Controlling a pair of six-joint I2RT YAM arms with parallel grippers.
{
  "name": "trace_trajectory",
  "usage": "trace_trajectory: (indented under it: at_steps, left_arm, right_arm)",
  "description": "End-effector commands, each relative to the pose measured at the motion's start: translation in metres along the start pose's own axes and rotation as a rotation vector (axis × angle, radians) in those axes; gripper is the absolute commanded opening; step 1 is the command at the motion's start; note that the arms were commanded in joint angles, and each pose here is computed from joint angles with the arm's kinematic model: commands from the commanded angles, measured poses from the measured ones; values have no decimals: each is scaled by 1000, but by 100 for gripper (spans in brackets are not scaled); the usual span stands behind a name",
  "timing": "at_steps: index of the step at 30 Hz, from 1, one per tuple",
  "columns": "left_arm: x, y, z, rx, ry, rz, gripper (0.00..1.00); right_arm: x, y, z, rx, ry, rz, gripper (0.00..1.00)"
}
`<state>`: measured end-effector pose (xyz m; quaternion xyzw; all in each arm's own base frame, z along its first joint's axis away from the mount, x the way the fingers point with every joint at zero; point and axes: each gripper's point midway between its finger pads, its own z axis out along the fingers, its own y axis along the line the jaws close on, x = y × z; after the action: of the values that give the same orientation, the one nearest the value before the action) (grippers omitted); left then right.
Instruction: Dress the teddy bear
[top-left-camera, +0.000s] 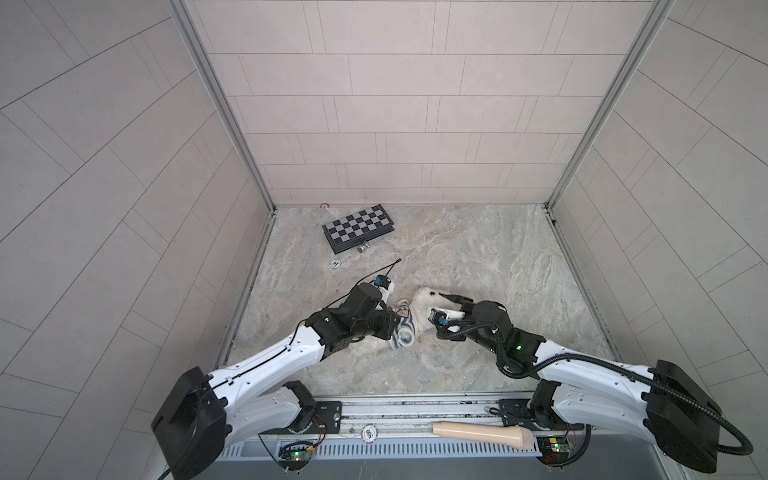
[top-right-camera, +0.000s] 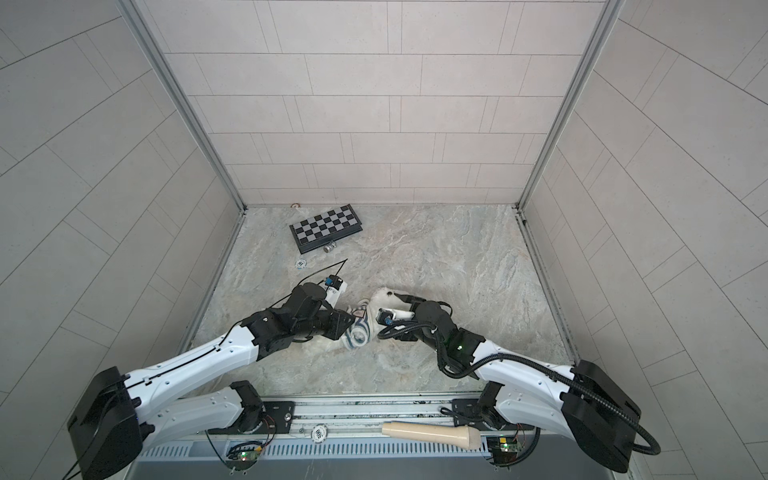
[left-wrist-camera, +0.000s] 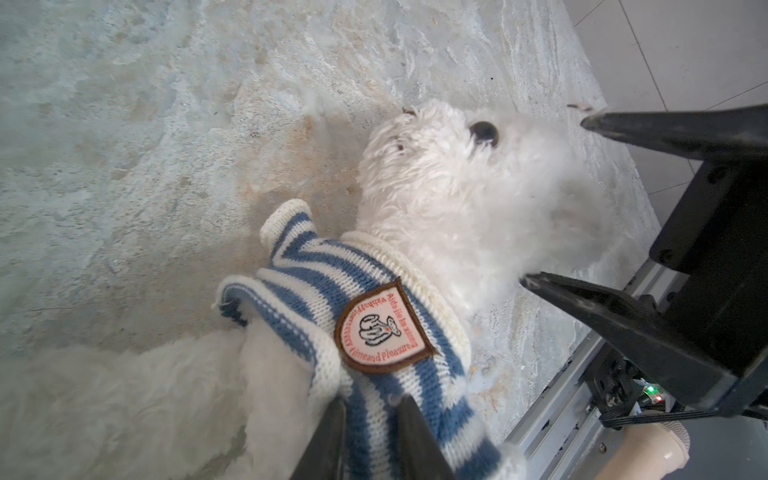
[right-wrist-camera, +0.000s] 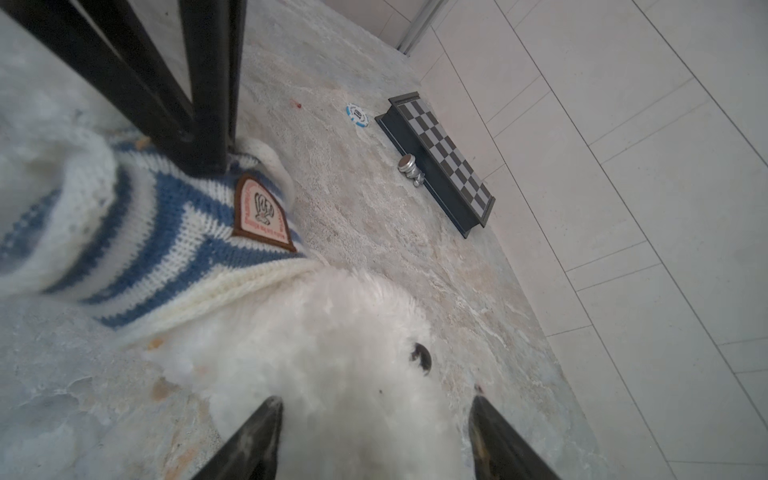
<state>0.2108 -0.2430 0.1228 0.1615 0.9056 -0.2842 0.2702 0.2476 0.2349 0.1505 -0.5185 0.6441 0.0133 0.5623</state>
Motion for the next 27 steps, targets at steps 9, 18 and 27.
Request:
trace_trajectory:
  at_steps: [9, 18, 27]
  left_arm:
    - [18, -17, 17, 38, 33, -25, 24]
    - [42, -46, 28, 92, 58, -36, 30]
    - [57, -64, 37, 122, 89, -22, 33]
  right_arm:
    - [14, -40, -32, 117, 45, 584, 74]
    - [24, -48, -27, 58, 138, 934, 77]
    - [33, -17, 7, -113, 278, 949, 81]
